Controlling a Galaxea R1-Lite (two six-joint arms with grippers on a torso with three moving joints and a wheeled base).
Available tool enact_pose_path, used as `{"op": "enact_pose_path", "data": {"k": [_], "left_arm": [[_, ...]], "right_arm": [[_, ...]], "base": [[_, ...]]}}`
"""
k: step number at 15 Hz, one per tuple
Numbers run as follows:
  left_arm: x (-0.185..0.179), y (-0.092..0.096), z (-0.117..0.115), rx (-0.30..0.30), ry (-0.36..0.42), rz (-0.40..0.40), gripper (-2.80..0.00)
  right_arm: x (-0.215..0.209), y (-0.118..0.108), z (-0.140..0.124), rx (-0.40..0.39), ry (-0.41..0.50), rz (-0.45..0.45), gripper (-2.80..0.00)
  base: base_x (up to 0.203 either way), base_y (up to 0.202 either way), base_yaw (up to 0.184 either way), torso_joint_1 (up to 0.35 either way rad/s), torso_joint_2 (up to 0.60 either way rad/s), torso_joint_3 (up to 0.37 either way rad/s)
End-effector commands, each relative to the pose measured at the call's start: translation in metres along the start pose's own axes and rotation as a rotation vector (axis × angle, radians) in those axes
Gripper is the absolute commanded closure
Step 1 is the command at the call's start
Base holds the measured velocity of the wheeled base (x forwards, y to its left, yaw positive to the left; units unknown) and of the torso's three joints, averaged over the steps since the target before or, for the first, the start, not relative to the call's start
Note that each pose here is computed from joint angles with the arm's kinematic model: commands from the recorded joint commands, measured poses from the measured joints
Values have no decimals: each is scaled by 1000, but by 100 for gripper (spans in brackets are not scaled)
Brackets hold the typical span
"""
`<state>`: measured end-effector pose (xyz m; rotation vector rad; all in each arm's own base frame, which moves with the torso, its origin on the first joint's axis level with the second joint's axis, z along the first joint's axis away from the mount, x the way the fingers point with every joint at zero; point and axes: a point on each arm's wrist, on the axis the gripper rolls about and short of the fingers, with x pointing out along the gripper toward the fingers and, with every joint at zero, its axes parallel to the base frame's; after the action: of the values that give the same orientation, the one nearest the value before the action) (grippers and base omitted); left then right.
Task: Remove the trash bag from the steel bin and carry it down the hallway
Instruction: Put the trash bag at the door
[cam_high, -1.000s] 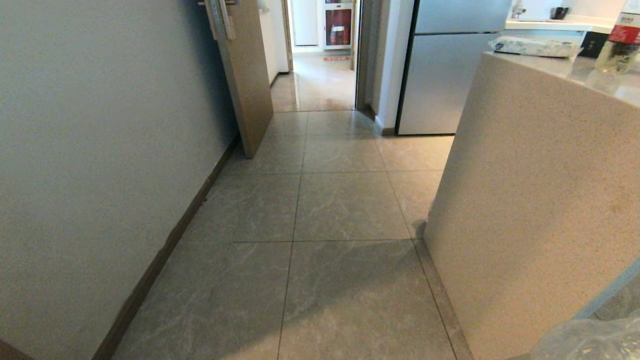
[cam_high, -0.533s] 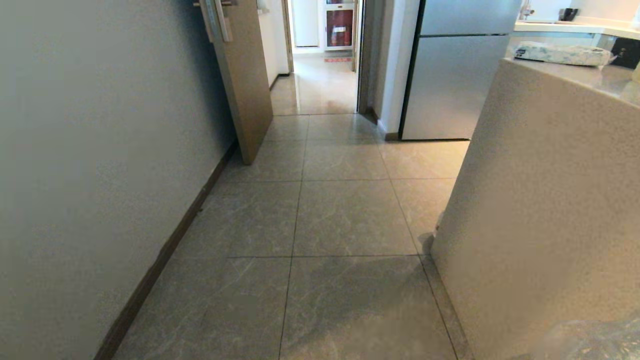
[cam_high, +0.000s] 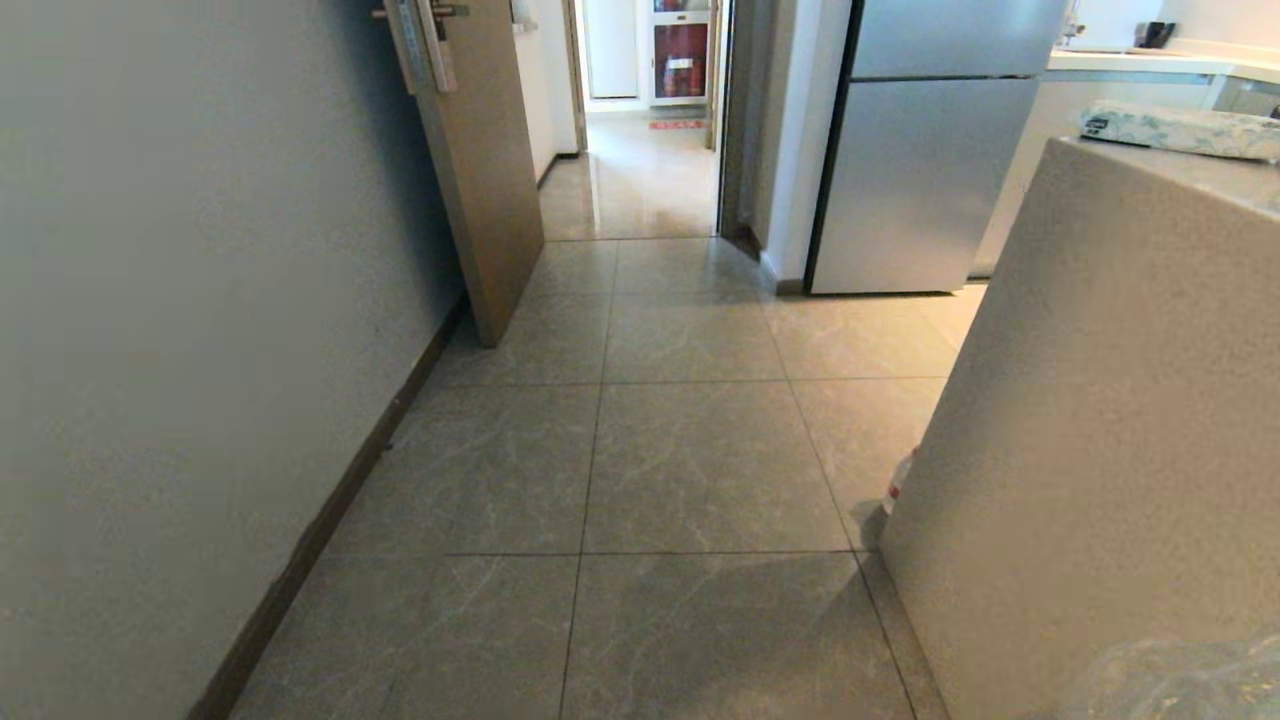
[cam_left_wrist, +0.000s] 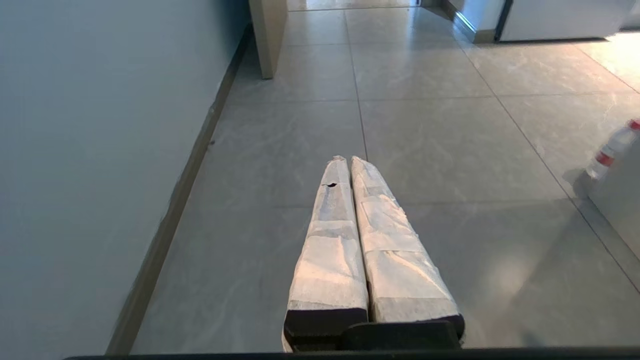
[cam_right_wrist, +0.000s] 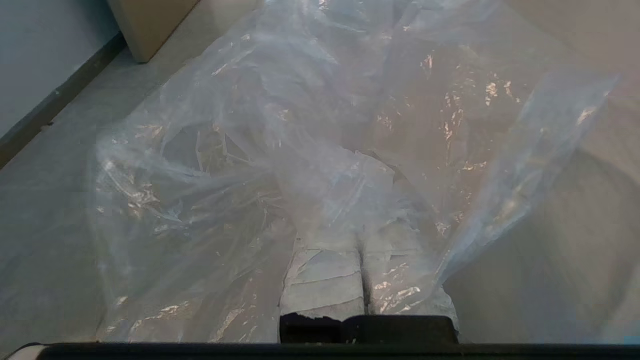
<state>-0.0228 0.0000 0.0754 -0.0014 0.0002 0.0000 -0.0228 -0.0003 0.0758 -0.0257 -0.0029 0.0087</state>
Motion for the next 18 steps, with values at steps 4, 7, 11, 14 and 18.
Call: {"op": "enact_pose_path", "data": {"k": [4,7,11,14,18], "left_arm": [[0,0,0,-1,0,0,0],[0,0,0,0,0,0,0],[0,0,0,0,0,0,0],[0,0,0,-2,0,0,0],[0,0,0,0,-2,0,0]], "right_arm": [[0,0,0,0,3,1,0],[0,0,-1,0,4,1,0],[0,0,-1,0,4,1,0],[0,0,-1,0,4,1,0],[0,0,0,0,3,1,0]], "base": [[191,0,-1,4,5,1],[193,0,0,-2,3,3],[193,0,1,0,2,2],[189,0,0,4,4,3],[190,0,-1,4,3,1]]}}
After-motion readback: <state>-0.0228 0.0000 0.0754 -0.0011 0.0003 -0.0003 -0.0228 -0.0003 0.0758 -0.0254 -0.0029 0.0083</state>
